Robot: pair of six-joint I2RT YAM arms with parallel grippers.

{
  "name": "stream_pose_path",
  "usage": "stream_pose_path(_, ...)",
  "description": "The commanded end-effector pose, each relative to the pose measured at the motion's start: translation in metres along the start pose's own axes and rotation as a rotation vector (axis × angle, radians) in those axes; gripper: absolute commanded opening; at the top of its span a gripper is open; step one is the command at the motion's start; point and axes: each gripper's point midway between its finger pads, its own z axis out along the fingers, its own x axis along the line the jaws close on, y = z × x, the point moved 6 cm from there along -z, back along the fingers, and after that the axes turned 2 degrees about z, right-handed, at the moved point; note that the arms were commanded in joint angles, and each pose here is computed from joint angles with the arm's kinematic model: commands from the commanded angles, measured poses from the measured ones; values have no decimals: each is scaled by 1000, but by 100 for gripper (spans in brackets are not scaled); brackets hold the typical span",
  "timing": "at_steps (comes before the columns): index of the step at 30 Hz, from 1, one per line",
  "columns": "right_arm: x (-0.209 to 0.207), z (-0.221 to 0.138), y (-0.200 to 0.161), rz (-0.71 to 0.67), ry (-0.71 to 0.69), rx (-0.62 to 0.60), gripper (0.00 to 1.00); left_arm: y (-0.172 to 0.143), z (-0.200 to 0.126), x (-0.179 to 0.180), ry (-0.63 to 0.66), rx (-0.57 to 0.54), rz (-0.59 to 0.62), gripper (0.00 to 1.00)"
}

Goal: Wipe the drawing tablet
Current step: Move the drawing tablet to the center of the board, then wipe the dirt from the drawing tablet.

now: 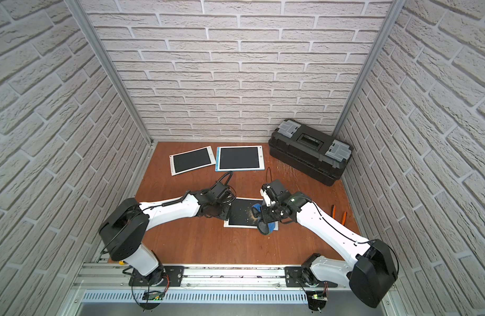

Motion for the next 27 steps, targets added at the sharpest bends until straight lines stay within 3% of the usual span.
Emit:
stream_pose_path(1,26,4,15,-54,136,-53,3,-7,1,5,49,28,89,60)
stream_pose_path(7,54,28,37,-157,270,-132,3,-7,9,-3,-17,22,87,62)
stream_pose_path(10,61,46,51,-216,251,-150,3,-11,15,-2,-13,45,83,62)
stream_pose_path(17,67,91,68,-198,233,-78,3,-27,22,5,24,102,53,62)
stream_pose_path(27,93,105,74,-290,183,-31,3,-28,-8,13,31,3,0,64)
